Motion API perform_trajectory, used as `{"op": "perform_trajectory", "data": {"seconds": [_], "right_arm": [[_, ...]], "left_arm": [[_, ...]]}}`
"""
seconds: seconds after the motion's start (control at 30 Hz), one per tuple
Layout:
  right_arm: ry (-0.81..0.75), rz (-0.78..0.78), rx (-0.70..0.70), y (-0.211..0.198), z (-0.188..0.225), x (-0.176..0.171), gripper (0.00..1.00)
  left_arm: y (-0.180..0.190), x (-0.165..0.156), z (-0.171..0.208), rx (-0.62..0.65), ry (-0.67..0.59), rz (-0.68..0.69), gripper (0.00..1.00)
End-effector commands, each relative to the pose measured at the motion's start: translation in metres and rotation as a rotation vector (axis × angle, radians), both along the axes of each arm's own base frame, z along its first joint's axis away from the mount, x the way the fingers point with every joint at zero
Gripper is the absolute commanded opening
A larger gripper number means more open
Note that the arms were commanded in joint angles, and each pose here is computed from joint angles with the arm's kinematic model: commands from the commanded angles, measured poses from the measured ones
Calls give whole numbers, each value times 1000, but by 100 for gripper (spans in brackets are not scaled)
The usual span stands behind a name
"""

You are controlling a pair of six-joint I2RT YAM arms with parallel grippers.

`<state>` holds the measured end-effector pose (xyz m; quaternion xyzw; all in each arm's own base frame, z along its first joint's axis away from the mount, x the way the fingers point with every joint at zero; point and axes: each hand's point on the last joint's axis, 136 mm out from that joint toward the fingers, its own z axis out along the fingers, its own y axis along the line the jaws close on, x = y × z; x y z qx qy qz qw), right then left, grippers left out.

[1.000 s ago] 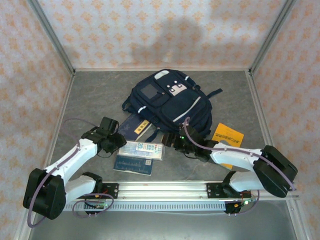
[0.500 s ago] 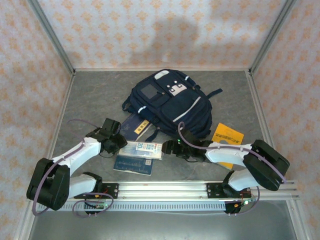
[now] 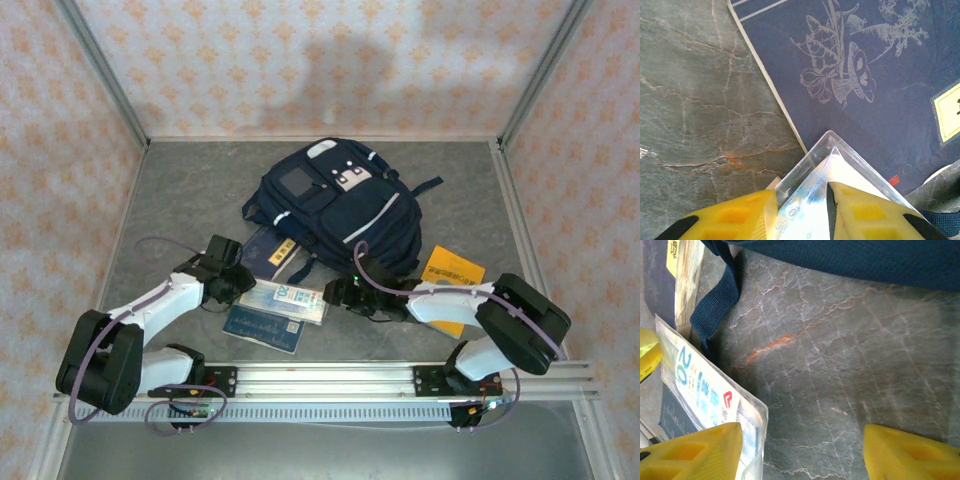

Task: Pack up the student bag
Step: Pick up the loose stationery from the bottom-center of the table.

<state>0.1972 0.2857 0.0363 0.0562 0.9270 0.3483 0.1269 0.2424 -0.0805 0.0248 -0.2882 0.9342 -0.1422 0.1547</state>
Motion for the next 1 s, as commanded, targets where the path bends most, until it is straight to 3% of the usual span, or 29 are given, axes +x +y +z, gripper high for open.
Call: {"op": "perform_trajectory", "data": {"seconds": [0.0,0.4,0.73,0.97], "right_arm": [[-41,113,197,42,33,-11,63],[-32,104,191,28,38,-21,63],[-85,-8,90,1,21,-10,62],[-36,66,203,24,24,-19,61]], "left_arm": [[10,-21,-22,42,82,5,33],[9,-22,-24,32,89,13,33],[10,-25,-28,38,99,10,33],[5,-24,-30,12,101,10,32]]}}
